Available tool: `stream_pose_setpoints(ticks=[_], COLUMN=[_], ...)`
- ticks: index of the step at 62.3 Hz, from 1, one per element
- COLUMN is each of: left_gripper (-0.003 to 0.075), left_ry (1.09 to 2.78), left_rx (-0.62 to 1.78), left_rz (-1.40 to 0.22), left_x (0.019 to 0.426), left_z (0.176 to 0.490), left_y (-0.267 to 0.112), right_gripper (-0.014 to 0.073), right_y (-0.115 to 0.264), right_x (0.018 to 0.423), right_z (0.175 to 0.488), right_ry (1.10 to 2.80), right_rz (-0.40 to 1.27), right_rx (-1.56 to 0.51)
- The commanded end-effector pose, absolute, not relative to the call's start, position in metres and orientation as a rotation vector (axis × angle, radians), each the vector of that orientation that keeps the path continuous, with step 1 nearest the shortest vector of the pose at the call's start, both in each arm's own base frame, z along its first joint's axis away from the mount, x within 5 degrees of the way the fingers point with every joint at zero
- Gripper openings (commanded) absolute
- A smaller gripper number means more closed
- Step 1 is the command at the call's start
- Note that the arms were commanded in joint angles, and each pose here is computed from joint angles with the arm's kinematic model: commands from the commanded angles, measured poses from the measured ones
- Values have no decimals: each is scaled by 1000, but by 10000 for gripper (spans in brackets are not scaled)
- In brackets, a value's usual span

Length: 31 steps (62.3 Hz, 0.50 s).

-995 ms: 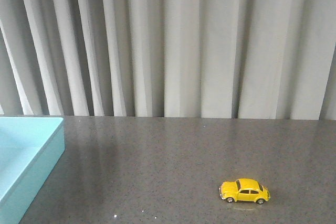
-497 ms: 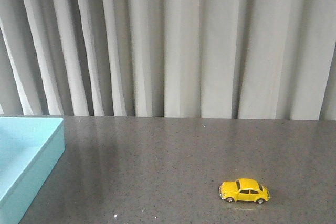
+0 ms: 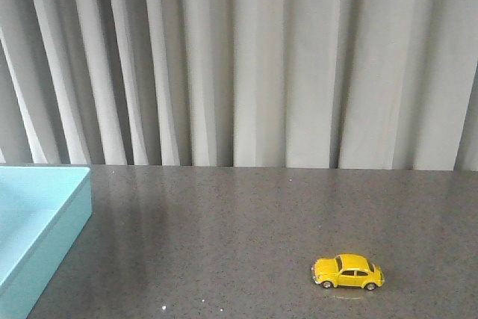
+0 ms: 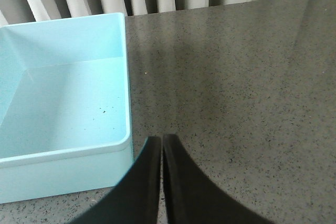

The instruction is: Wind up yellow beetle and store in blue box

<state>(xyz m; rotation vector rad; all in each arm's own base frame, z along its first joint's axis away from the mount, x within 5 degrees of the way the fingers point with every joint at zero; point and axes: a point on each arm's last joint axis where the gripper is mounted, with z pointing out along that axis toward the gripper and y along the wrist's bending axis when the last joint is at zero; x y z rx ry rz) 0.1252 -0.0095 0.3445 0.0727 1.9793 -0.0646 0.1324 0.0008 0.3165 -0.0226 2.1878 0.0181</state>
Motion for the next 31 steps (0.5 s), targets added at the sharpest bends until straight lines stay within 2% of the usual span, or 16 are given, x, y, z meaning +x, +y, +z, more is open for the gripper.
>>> stream_pose_setpoints(ticks=[1, 6, 15, 19, 26, 31], left_gripper=[79, 176, 405, 473, 534, 538], left_ry=[1902, 1913, 1924, 1924, 1927, 1935], left_rx=[64, 64, 65, 65, 64, 65], left_rz=[-71, -71, -72, -72, -73, -73], left_x=[128, 129, 128, 128, 128, 128], left_z=[357, 354, 353, 353, 352, 352], left_y=[-10, -10, -10, -10, -10, -10], right_gripper=[60, 148, 384, 484, 580, 589], right_y=[-1, -1, -1, -1, 2, 4], right_x=[137, 137, 137, 137, 137, 137], right_z=[332, 332, 332, 332, 328, 327], right_ry=[2086, 2083, 2091, 2095, 2109, 2098], right_rz=[-32, -55, -51, -50, 27, 72], right_rx=[-69, -110, -114, -113, -48, -23])
